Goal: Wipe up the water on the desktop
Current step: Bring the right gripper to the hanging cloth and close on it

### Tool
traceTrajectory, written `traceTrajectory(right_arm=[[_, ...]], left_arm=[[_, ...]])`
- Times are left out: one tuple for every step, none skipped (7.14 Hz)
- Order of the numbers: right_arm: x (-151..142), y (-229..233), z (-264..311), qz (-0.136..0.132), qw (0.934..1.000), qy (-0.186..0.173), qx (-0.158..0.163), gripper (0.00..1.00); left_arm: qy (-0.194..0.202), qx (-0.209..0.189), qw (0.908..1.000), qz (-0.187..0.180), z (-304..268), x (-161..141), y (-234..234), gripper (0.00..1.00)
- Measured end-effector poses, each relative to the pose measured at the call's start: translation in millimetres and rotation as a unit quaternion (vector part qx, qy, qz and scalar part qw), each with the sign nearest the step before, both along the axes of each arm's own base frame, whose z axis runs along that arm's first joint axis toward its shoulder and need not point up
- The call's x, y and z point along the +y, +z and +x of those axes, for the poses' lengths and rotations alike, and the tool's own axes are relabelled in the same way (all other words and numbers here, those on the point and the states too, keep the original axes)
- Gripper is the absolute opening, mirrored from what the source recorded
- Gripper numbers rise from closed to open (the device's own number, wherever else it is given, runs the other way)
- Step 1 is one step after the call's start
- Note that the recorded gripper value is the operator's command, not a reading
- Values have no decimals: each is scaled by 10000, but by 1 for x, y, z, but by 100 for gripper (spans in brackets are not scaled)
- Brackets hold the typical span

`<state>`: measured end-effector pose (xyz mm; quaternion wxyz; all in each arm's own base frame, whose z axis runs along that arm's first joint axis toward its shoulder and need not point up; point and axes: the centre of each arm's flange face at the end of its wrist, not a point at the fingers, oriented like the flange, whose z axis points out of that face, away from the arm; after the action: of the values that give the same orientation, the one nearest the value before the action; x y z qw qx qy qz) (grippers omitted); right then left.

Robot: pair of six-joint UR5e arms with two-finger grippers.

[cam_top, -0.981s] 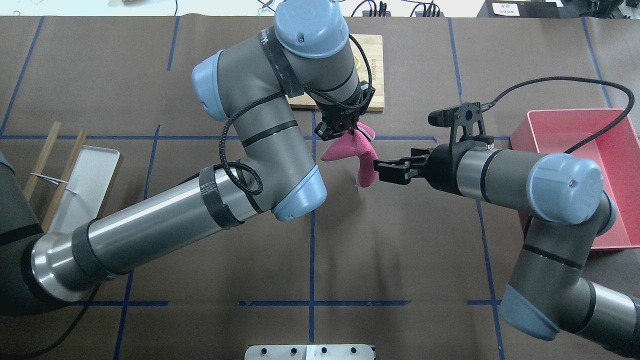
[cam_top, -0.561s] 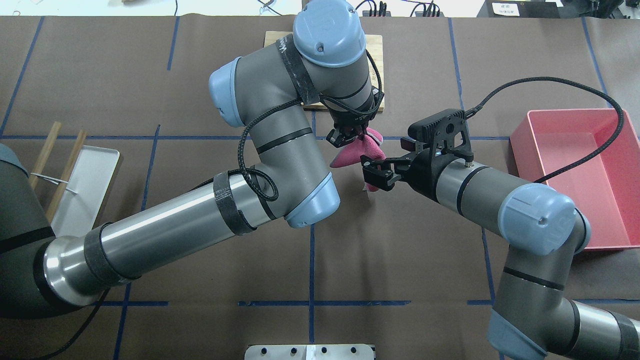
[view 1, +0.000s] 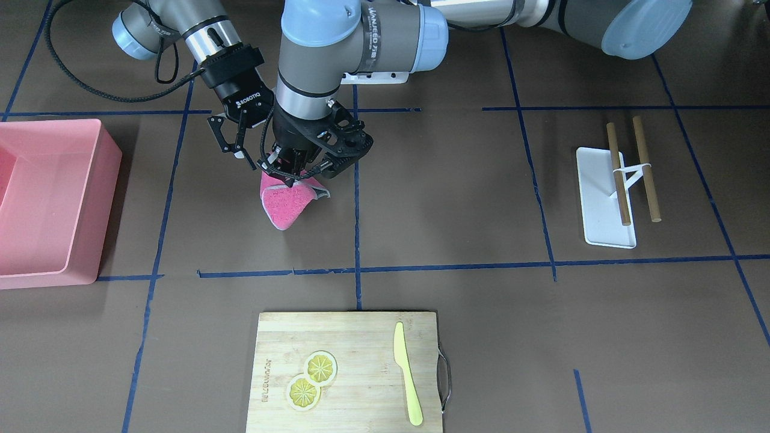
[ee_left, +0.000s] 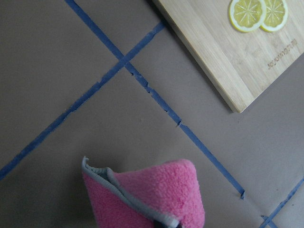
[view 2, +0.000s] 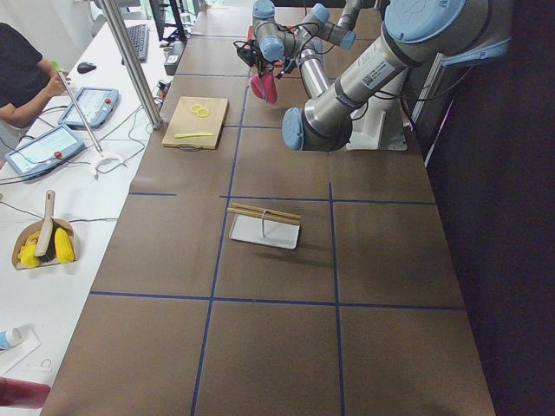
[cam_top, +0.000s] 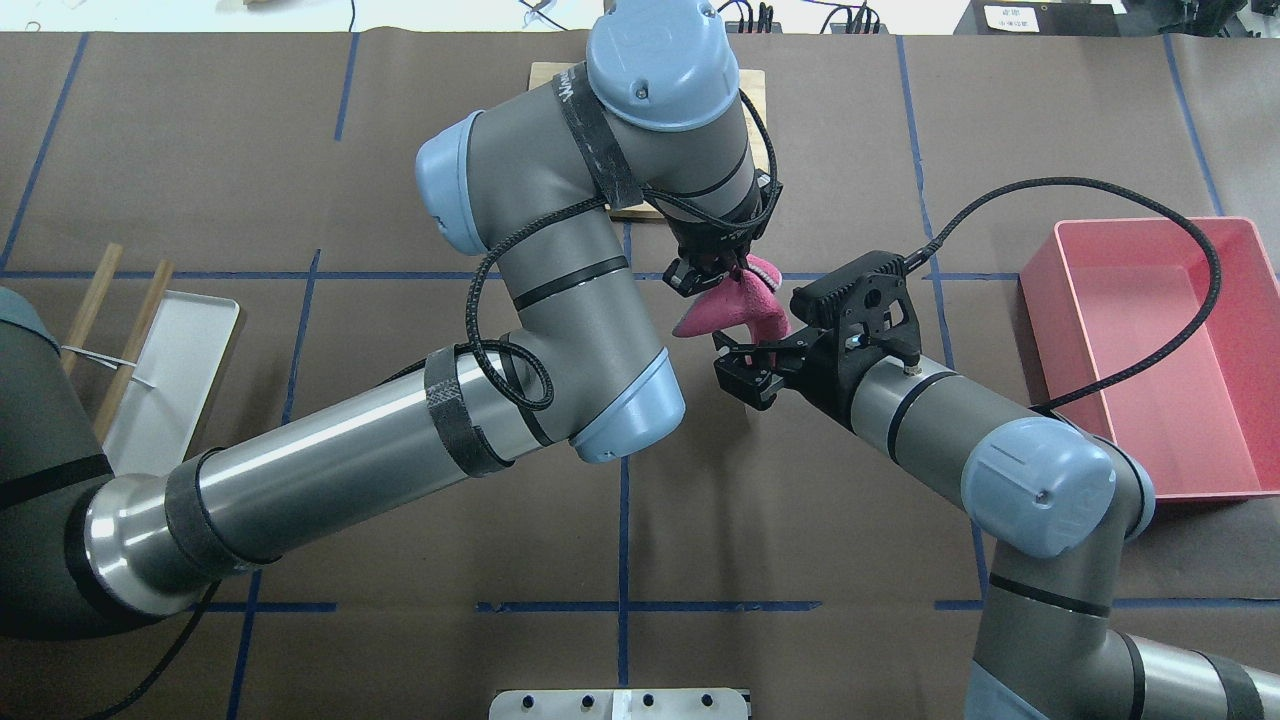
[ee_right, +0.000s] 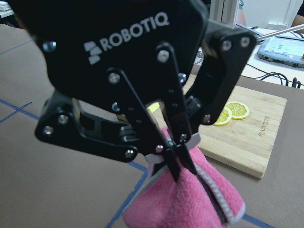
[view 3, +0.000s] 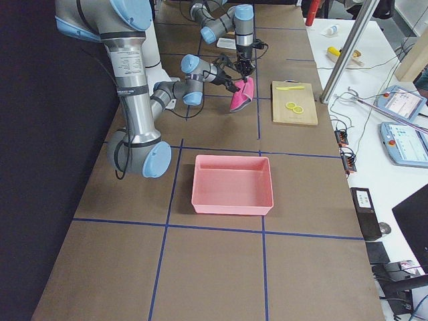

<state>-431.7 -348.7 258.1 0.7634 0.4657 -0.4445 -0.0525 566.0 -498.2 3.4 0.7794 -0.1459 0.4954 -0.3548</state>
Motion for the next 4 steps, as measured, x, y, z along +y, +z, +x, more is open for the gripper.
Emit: traceTrajectory(right_arm=[[3, 1, -3, 6, 10000, 2, 19, 96], [4, 3, -4, 6, 10000, -1, 35, 94], [4, 4, -5, 4, 10000, 0, 46, 92], [4, 4, -5, 4, 10000, 12, 53, 86]], left_arm=[[9, 49, 10000, 30, -3, 2, -4, 2], [22, 101, 9999, 58, -6, 4, -7, 2], [78, 151, 9998, 52, -9, 7, -9, 2], [159, 198, 9997, 29, -10, 10, -10, 2]])
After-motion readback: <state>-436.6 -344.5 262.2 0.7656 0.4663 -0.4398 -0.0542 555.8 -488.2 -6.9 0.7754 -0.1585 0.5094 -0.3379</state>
